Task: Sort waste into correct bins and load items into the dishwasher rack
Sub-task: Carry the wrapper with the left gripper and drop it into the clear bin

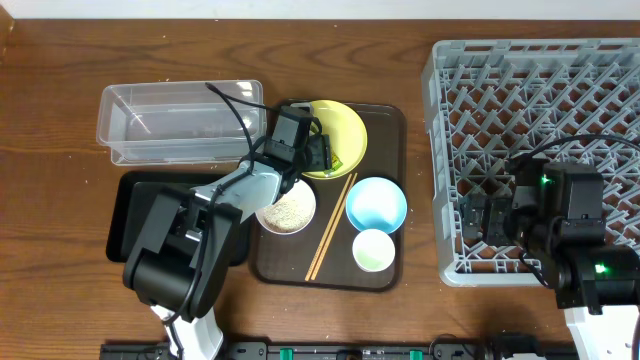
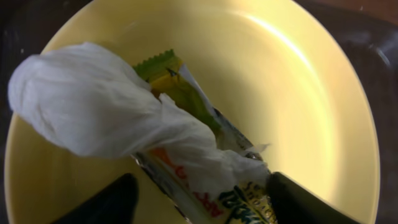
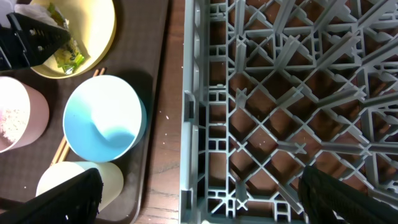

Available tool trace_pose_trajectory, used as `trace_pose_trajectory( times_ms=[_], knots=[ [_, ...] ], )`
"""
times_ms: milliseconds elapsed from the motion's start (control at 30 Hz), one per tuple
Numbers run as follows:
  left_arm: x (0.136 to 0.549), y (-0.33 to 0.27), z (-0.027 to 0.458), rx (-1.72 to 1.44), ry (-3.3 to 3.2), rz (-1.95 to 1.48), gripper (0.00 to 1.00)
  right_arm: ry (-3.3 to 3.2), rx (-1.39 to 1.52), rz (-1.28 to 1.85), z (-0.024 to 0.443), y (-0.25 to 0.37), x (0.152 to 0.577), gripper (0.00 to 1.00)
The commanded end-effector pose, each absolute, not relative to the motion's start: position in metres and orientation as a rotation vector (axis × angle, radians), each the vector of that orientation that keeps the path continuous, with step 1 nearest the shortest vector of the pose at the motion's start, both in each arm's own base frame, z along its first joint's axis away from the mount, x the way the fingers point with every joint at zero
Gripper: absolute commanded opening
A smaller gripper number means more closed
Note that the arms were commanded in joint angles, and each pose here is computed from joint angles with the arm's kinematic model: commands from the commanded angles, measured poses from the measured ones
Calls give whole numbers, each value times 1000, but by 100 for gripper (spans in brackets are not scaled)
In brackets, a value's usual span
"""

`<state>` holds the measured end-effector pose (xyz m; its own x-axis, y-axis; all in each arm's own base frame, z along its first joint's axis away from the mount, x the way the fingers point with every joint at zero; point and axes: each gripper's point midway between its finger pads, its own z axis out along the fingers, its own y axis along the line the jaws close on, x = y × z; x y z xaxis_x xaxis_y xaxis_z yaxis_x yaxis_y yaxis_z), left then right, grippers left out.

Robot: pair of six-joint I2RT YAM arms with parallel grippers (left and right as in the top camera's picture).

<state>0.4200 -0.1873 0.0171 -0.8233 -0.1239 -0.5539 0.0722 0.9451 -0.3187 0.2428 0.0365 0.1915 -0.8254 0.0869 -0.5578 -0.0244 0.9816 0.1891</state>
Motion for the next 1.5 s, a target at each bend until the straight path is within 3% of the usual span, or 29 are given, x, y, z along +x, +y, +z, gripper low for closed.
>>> trace_pose_trajectory(
  times_ms=[0, 67, 200, 300, 400, 833, 1067, 1333, 1400, 1433, 1467],
  knots=[
    [425, -187, 17, -41, 2494, -422, 55, 2513, 43, 267, 199, 40, 244, 99],
    [424, -190, 20, -33, 2492, -448, 38, 2513, 43, 267, 199, 40, 244, 99],
    [423, -191, 32, -27, 2480, -464, 21, 2514, 43, 267, 199, 40, 244, 99],
    [422, -190, 53, -26, 2452, -473, 10, 2514, 43, 267, 199, 40, 244, 99],
    [419, -188, 80, -26, 2417, -485, 6, 2513, 43, 267, 199, 40, 244, 99],
    [401, -144, 181, -109, 2261, -469, 6, 2513, 43, 267, 199, 40, 244, 99],
    [409, -95, 205, -224, 2182, -402, 6, 2513, 43, 267, 199, 40, 244, 99],
    [423, 1, 202, -483, 2115, -174, 7, 2513, 43, 267, 199, 40, 244, 99],
    [428, 17, 199, -520, 2097, -149, 17, 2513, 43, 267, 199, 40, 244, 99],
    [432, 23, 197, -534, 2087, -142, 31, 2513, 43, 267, 199, 40, 244, 99],
    [435, 27, 195, -544, 2081, -137, 38, 2513, 43, 267, 199, 40, 244, 99]
  ],
)
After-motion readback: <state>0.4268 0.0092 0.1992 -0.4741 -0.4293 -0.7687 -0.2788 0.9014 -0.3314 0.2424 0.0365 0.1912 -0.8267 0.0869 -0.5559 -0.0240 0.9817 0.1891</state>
